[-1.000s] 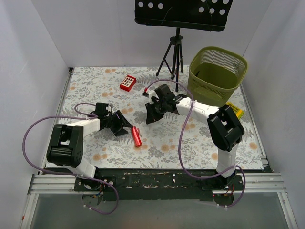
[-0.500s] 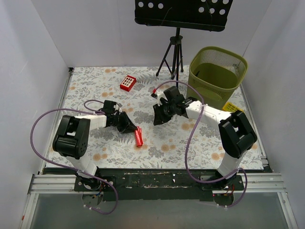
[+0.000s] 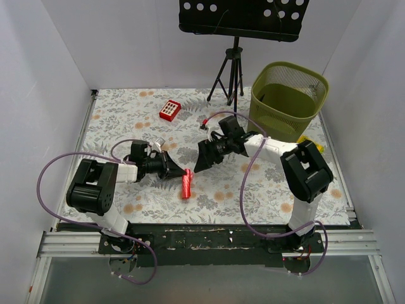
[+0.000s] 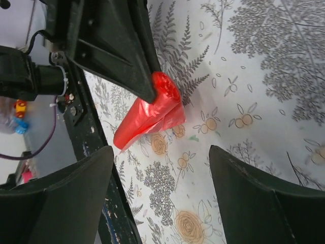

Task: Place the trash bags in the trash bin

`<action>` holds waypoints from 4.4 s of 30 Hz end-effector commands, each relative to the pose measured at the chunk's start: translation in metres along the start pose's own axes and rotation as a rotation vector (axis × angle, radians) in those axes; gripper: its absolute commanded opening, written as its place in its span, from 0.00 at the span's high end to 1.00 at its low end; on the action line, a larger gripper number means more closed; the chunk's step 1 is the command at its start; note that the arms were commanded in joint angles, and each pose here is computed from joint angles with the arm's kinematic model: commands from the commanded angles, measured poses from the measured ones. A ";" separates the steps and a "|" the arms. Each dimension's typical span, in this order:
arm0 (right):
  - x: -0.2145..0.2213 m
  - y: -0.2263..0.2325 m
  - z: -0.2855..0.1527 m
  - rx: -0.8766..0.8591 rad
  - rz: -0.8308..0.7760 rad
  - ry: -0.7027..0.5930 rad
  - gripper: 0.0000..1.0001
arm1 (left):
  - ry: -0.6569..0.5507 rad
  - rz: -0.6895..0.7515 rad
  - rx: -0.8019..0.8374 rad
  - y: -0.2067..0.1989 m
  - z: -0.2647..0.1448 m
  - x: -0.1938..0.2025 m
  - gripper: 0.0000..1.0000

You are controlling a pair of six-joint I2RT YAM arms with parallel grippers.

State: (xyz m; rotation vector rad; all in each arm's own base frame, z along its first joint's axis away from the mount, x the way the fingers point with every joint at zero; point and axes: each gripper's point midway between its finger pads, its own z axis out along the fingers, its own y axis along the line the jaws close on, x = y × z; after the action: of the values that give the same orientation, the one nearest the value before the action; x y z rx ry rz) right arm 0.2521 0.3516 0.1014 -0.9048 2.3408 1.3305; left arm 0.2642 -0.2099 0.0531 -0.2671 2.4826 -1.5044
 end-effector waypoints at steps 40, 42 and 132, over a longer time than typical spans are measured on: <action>-0.036 0.034 0.000 -0.345 0.017 -0.019 0.99 | -0.034 0.106 0.224 -0.049 -0.030 -0.022 0.48; -0.033 0.033 -0.004 -0.337 0.020 -0.014 0.99 | -0.057 0.118 0.197 -0.043 -0.027 -0.026 0.43; -0.067 0.006 -0.306 0.752 -0.327 -0.331 0.99 | -0.027 0.425 -0.482 0.036 0.132 -0.094 0.49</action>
State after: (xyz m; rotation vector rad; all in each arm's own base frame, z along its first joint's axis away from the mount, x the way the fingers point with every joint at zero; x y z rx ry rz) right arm 0.3194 0.1328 0.3223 -0.7098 1.9971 0.4280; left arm 0.4159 -0.2927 0.0409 0.0499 2.4239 -1.1590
